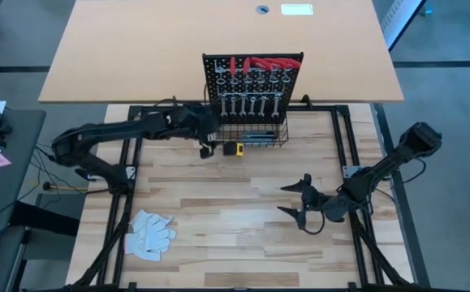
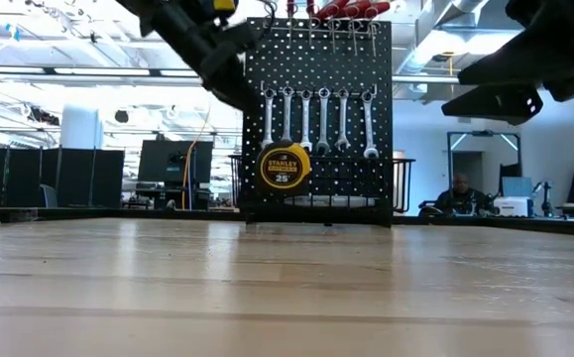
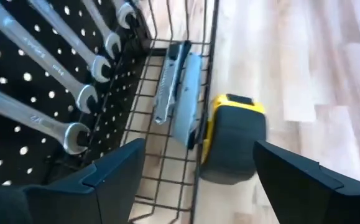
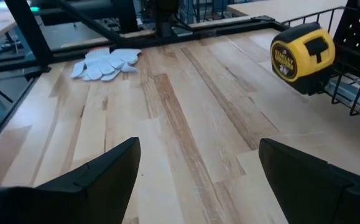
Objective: Hang tools onto peg board
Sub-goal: Return to Home Position
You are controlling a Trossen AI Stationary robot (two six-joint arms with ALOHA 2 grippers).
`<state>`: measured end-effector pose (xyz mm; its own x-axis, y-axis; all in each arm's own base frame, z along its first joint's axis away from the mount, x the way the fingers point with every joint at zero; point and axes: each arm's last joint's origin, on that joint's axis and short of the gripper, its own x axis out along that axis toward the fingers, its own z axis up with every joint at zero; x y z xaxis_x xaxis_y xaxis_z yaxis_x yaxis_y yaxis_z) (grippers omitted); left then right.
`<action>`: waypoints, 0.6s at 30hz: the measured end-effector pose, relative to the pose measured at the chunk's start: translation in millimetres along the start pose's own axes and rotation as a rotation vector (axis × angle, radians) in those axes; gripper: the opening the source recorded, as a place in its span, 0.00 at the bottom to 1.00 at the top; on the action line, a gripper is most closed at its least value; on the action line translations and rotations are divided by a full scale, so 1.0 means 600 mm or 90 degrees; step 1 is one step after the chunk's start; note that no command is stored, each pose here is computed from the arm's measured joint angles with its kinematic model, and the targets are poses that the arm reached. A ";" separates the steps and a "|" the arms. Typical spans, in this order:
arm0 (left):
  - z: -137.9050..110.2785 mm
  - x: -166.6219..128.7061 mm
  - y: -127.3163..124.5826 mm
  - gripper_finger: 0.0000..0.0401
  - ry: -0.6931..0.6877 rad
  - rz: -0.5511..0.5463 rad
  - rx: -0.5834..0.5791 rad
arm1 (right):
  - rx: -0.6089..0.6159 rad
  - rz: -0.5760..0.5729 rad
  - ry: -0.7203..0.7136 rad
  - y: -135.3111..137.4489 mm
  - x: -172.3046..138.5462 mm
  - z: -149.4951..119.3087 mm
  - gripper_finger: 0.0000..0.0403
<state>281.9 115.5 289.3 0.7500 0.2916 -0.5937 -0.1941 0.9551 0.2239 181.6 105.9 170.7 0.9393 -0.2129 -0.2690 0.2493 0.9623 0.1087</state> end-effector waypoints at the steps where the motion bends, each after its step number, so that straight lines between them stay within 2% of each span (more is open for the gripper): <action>1: 0.002 -0.008 -0.001 0.73 -0.004 -0.001 -0.002 | 0.000 0.000 0.000 -0.001 -0.001 0.001 0.84; 6: 0.003 -0.058 -0.006 0.73 0.004 0.020 -0.015 | -0.009 0.023 0.000 0.002 -0.022 0.008 0.84; 10: -0.006 -0.117 -0.011 0.70 0.021 0.020 -0.045 | -0.050 -0.038 -0.012 -0.011 -0.065 0.009 0.83; 13: -0.019 -0.165 -0.015 0.61 0.028 0.023 -0.073 | -0.030 -0.024 0.012 -0.031 -0.100 0.008 0.81; 18: -0.066 -0.223 -0.037 0.39 -0.023 0.015 -0.109 | 0.025 0.054 0.066 -0.060 -0.139 0.011 0.72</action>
<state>160.8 57.6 333.4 0.7657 0.3151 -0.5608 -0.3148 0.9438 0.1006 96.1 87.9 195.5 0.9286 -0.1112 -0.3541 0.1816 0.9682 0.1722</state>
